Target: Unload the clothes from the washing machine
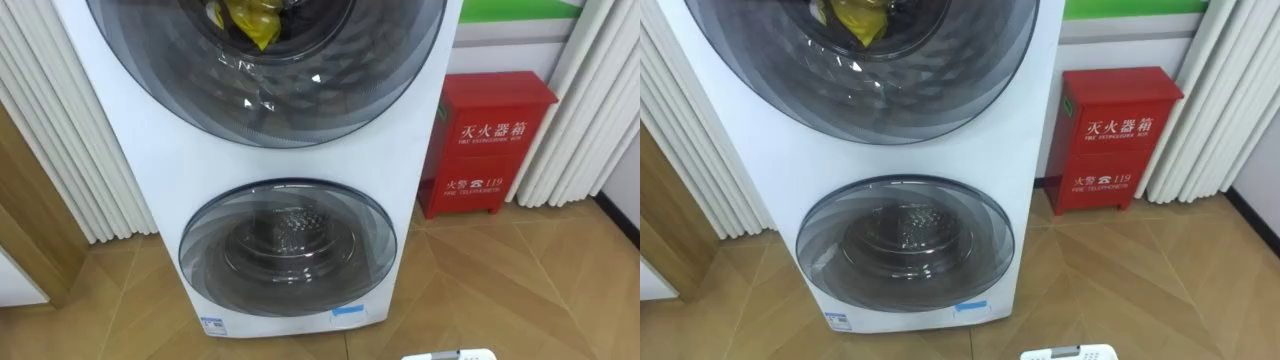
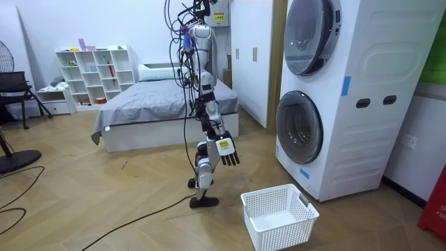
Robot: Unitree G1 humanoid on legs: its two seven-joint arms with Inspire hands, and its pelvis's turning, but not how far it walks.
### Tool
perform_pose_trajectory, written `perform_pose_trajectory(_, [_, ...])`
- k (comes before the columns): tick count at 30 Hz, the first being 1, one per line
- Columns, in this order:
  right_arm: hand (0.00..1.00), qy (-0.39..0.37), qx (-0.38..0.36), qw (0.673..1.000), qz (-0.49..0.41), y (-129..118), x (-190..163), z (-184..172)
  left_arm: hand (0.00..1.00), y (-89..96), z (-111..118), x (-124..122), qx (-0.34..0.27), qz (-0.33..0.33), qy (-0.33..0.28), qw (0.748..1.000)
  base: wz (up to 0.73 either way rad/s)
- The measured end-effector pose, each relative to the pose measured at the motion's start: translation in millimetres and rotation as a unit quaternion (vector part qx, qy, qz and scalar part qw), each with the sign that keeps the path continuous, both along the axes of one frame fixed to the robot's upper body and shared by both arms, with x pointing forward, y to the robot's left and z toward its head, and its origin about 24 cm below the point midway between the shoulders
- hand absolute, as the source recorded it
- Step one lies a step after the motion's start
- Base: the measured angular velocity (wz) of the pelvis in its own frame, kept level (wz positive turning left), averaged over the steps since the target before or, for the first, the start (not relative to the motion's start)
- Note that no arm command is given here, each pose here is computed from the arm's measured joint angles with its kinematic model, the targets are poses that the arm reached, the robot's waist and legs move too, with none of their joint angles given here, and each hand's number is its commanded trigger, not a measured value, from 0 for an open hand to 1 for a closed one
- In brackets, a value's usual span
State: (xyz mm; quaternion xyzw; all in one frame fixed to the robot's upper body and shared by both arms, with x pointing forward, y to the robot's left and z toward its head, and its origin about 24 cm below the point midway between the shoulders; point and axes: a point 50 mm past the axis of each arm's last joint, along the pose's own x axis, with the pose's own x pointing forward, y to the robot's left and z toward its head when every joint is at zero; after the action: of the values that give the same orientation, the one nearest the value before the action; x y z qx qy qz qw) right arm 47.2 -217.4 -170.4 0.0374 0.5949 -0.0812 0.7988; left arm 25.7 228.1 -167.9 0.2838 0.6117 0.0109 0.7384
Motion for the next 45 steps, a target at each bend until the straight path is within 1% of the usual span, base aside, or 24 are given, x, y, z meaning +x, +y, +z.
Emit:
perform_pose_trajectory(2, [0.0, 0.0, 0.0, 1.0, -0.001, 0, 0, 0, 0.0, 0.0, 0, 1, -0.003, 0.013, -0.005, 1.0, 0.0])
perform_pose_trajectory(11, [0.0, -0.004, 0.01, 1.0, 0.001, 2, 1, 0, 0.0, 0.7, 0, 1, -0.005, 0.027, -0.009, 1.0, 0.0])
perform_pose_trajectory(16, [0.0, -0.007, 0.014, 1.0, -0.005, 2, 3, 0, 0.0, 2.1, 0, 1, -0.007, 0.049, -0.015, 0.999, 0.01])
perform_pose_trajectory(19, [0.0, -0.023, 0.013, 1.0, -0.013, 1, 16, 2, 0.0, 4.9, 2, 4, -0.006, 0.052, -0.028, 0.998, 0.04])
perform_pose_trajectory(20, [0.0, -0.05, 0.009, 0.998, -0.021, -1, 31, 7, 0.0, 6.2, 2, 6, -0.005, 0.057, -0.036, 0.998, -0.1])
perform_pose_trajectory(21, [0.0, -0.102, 0.003, 0.995, -0.021, -3, 55, 17, 0.0, 7.9, 3, 10, -0.005, 0.06, -0.045, 0.997, -0.13])
perform_pose_trajectory(22, [0.0, -0.133, 0.001, 0.991, -0.02, -4, 70, 24, 0.0, 9.0, 4, 12, -0.004, 0.063, -0.051, 0.997, -0.13])
perform_pose_trajectory(24, [0.0, -0.235, -0.011, 0.971, -0.033, -10, 125, 52, 0.0, 12.5, 6, 25, -0.003, 0.07, -0.079, 0.994, 0.02])
perform_pose_trajectory(25, [0.0, -0.26, -0.015, 0.965, -0.037, -11, 137, 61, 0.0, 12.9, 7, 27, -0.002, 0.075, -0.085, 0.994, 0.06])
perform_pose_trajectory(27, [0.0, -0.366, -0.025, 0.93, -0.028, -15, 184, 106, 0.0, 15.4, 9, 36, -0.001, 0.088, -0.107, 0.99, 0.0])
perform_pose_trajectory(28, [0.0, -0.389, -0.027, 0.92, -0.024, -15, 193, 116, 0.0, 16.4, 9, 36, 0.001, 0.09, -0.108, 0.99, 0.0])
perform_pose_trajectory(30, [0.0, -0.463, -0.035, 0.885, -0.01, -15, 217, 154, 0.0, 20.5, 11, 37, 0.009, 0.09, -0.109, 0.99, 0.07])
perform_pose_trajectory(31, [0.0, -0.48, -0.035, 0.876, -0.01, -14, 222, 163, 0.0, 22.0, 11, 34, 0.012, 0.091, -0.105, 0.99, 0.11])
perform_pose_trajectory(33, [0.0, -0.532, -0.035, 0.846, -0.011, -10, 237, 193, 0.0, 24.6, 10, 26, 0.019, 0.096, -0.09, 0.991, 0.12])
perform_pose_trajectory(36, [0.0, -0.574, -0.038, 0.818, -0.003, -7, 254, 222, 0.0, 24.7, 9, 21, 0.022, 0.098, -0.079, 0.992, 0.01])
perform_pose_trajectory(37, [0.0, -0.579, -0.041, 0.814, -0.002, -9, 256, 227, 0.0, 24.9, 9, 19, 0.023, 0.099, -0.076, 0.992, 0.07])
perform_pose_trajectory(39, [0.0, -0.607, -0.05, 0.793, 0.004, -11, 261, 250, 0.0, 26.2, 10, 19, 0.026, 0.099, -0.076, 0.992, 0.07])
perform_pose_trajectory(42, [0.0, -0.635, -0.054, 0.77, -0.004, -10, 265, 269, 0.0, 27.0, 10, 11, 0.032, 0.091, -0.058, 0.994, 0.05])
perform_pose_trajectory(45, [0.0, -0.644, -0.06, 0.762, -0.014, -9, 269, 278, 0.0, 27.8, 9, 3, 0.036, 0.093, -0.045, 0.994, 0.02])
